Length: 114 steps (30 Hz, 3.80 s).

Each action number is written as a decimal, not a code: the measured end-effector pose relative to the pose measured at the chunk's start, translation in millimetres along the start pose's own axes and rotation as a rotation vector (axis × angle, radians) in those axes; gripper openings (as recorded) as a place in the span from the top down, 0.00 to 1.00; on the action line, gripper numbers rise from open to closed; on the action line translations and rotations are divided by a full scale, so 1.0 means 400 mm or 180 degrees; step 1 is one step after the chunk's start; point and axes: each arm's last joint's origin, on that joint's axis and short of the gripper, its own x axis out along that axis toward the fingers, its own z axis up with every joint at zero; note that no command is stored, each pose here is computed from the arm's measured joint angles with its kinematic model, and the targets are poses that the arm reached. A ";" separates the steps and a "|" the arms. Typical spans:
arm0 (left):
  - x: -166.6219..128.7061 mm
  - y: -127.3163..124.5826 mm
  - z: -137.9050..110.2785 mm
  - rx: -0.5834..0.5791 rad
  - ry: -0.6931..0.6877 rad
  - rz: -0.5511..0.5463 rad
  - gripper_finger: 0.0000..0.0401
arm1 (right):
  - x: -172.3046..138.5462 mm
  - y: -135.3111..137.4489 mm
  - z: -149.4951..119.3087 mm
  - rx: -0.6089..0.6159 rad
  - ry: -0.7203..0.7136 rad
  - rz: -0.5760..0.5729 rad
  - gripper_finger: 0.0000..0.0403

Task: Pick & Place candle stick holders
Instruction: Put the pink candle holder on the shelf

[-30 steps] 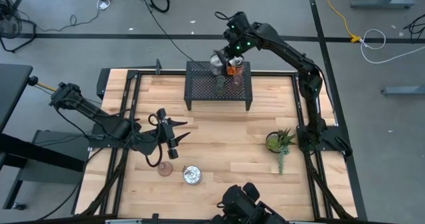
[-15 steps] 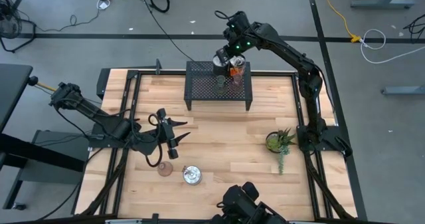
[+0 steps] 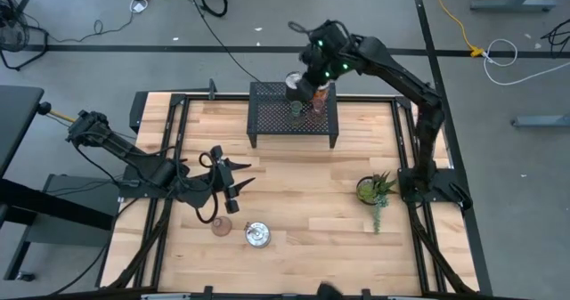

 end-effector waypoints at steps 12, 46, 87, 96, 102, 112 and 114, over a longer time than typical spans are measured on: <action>-0.001 -0.007 -0.003 -0.0112 0.0077 -0.0307 0.56 | -0.094 0.397 -0.127 -0.1135 0.0180 0.0450 0.98; -0.044 -0.070 -0.072 -0.0332 0.0243 -0.0842 0.56 | -0.070 0.534 -0.687 -0.1224 -0.2056 0.0842 0.99; -0.035 -0.202 -0.318 -0.0700 0.0662 -0.1945 0.56 | -0.001 0.281 -0.786 -0.0612 -0.2546 0.0757 0.98; -0.052 -0.223 -0.341 -0.0950 0.0733 -0.1790 0.56 | -0.001 0.281 -0.786 -0.0587 -0.2541 0.0769 0.98; -0.070 -0.232 -0.342 -0.1152 0.0780 -0.1859 0.56 | -0.001 0.281 -0.786 -0.0566 -0.2533 0.0793 0.98; -0.078 -0.236 -0.338 -0.0902 0.0586 -0.1884 0.56 | -0.001 0.282 -0.786 -0.0584 -0.2523 0.0834 0.98; -0.082 -0.233 -0.328 -0.0849 0.0485 -0.1906 0.56 | -0.001 0.282 -0.786 -0.0585 -0.2522 0.0834 0.98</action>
